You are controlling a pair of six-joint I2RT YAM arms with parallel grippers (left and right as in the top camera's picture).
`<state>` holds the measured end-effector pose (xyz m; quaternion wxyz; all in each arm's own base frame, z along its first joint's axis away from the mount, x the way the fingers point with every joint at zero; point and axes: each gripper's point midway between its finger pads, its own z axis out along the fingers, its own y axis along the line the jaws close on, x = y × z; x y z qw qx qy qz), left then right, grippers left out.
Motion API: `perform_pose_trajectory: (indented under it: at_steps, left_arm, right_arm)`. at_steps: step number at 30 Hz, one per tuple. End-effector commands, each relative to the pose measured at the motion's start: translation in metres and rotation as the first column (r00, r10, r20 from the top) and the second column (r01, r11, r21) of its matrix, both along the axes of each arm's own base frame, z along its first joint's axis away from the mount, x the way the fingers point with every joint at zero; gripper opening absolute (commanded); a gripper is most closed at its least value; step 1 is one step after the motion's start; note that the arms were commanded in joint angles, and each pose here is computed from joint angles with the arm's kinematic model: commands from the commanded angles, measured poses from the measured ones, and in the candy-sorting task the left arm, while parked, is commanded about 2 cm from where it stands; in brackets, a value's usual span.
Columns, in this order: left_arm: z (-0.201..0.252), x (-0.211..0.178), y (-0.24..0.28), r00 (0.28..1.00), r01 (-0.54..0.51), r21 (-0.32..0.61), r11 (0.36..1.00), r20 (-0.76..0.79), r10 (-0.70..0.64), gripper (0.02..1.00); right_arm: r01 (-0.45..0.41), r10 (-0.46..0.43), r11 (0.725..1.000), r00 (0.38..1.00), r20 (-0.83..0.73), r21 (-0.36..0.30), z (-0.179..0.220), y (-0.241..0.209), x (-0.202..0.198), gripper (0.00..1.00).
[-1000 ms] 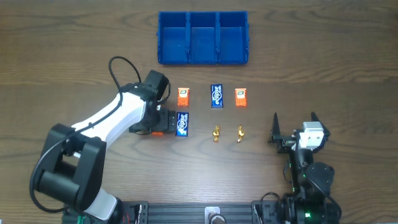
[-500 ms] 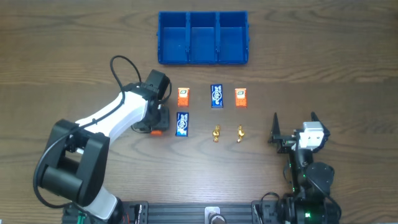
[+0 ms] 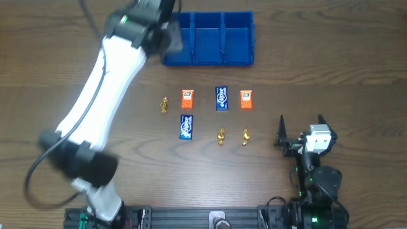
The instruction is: Sort Candies Into Trays
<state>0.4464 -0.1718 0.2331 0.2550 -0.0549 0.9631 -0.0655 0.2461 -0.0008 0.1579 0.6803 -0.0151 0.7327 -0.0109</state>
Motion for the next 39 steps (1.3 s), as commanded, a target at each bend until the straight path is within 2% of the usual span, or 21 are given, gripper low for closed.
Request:
perform_pose_trajectory:
  at_steps: [1,6,9,12,13,15,18,20,22,24,26,28,33,39]
  left_arm:
    - [-0.038,0.063,-0.009,0.999,0.026,0.034,0.999,-0.031,-0.025,0.24]
    - [-0.087,0.09,-0.012,0.997,0.048,0.056,0.997,-0.065,-0.044,0.24]
    - [-0.093,0.097,-0.01,0.997,0.052,0.066,0.996,-0.053,-0.049,0.261]
    - [-0.09,0.105,-0.002,0.999,0.029,0.075,0.997,-0.025,-0.028,0.413]
    - [-0.089,0.107,0.001,1.0,0.024,0.073,0.997,-0.019,-0.022,0.52]
    - [-0.081,0.106,0.002,1.0,0.019,0.08,0.997,-0.006,-0.019,0.606]
    - [-0.046,0.087,-0.004,0.999,0.016,0.116,0.993,0.05,-0.022,0.691]
    - [-0.018,0.054,-0.013,0.996,0.025,0.1,0.995,0.084,-0.034,0.717]
    - [-0.018,0.015,-0.021,0.997,0.032,0.075,0.997,0.073,-0.037,0.733]
    - [-0.049,-0.022,-0.027,0.999,0.035,0.037,0.999,0.007,-0.035,0.763]
    - [-0.104,-0.055,-0.032,0.991,0.056,0.002,0.998,-0.124,-0.055,0.752]
    - [-0.15,-0.072,-0.037,0.979,0.076,0.006,0.997,-0.191,-0.073,0.75]
    - [-0.222,-0.089,-0.044,0.943,0.097,0.009,0.995,-0.32,-0.089,0.741]
    - [-0.239,-0.092,-0.041,0.931,0.096,0.025,0.995,-0.357,-0.081,0.713]
  right_arm:
    - [0.001,-0.001,1.0,1.0,-0.003,-0.008,-0.001,0.0,0.0,0.998]
    - [0.001,-0.001,1.0,1.0,-0.003,-0.008,-0.001,0.0,0.0,0.998]
    - [0.001,-0.001,1.0,1.0,-0.003,-0.008,-0.001,0.0,0.0,0.998]
    - [0.001,-0.001,1.0,1.0,-0.003,-0.008,-0.001,0.0,0.0,0.998]
    - [0.001,-0.001,1.0,1.0,-0.003,-0.008,-0.001,0.0,0.0,0.998]
    - [0.001,-0.001,1.0,1.0,-0.003,-0.008,-0.001,0.0,0.0,0.998]
    - [0.001,-0.001,1.0,1.0,-0.003,-0.008,-0.001,0.0,0.0,0.998]
    - [0.001,-0.001,1.0,1.0,-0.003,-0.008,-0.001,0.0,0.0,0.998]
    - [0.001,-0.001,1.0,1.0,-0.003,-0.008,-0.001,0.0,0.0,0.998]
    - [0.001,-0.001,1.0,1.0,-0.003,-0.008,-0.001,0.0,0.0,0.996]
    - [0.001,-0.001,1.0,1.0,-0.003,-0.008,-0.001,0.0,0.0,0.998]
    - [0.001,-0.001,1.0,1.0,-0.003,-0.008,-0.001,0.0,0.0,0.998]
    - [0.001,-0.001,1.0,1.0,-0.003,-0.008,-0.001,0.0,0.0,0.998]
    - [0.001,-0.001,1.0,1.0,-0.003,-0.008,-0.001,0.0,0.0,0.998]
